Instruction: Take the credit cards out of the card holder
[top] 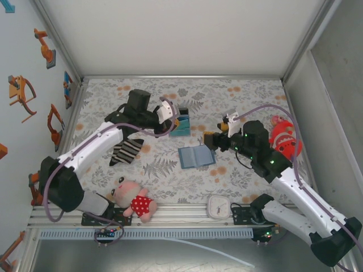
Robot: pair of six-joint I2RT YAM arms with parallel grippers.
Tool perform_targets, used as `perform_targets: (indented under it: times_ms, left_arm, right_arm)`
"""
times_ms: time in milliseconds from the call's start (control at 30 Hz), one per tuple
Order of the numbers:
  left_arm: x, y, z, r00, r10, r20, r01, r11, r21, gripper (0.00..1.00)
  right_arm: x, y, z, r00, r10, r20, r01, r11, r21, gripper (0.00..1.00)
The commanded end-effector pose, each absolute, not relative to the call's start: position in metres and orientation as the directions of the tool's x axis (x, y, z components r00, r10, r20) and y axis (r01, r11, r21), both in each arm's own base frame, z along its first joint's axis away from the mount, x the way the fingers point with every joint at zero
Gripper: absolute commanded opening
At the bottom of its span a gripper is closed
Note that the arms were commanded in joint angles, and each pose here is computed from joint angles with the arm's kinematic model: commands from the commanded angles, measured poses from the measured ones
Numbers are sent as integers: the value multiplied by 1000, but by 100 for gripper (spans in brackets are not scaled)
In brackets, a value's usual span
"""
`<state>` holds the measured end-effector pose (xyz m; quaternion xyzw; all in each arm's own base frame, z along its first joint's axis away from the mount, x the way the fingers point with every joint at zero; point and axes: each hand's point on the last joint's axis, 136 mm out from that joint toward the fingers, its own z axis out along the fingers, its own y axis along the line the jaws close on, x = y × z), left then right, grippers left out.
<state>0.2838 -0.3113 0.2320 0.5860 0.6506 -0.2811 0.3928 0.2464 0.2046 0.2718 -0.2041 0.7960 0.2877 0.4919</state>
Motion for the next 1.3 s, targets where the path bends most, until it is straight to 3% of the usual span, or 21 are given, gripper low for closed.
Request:
perform_targets:
  times_ms: [0,133,667,1267]
  left_arm:
    - [291,-316,232,89,547,-833,987,60,146,0]
    - [308,-322,215,89,578,-811,990,34,133,0]
    - [358,-324,150,7,655,-755,997,55,57,0]
    - [372,-327,122,-40,649,-760,999,52,-8,0]
  right_arm:
    - [260,183,269,-449,-21,-893,-487,844,225,81]
    - [263,176,265,-465,-6,-885,-444,867,227,99]
    - [271,150,255,-494,-8,-869,-301,940,162,99]
    - [278,148,249,-510,-7,-860,-268,952,151,99]
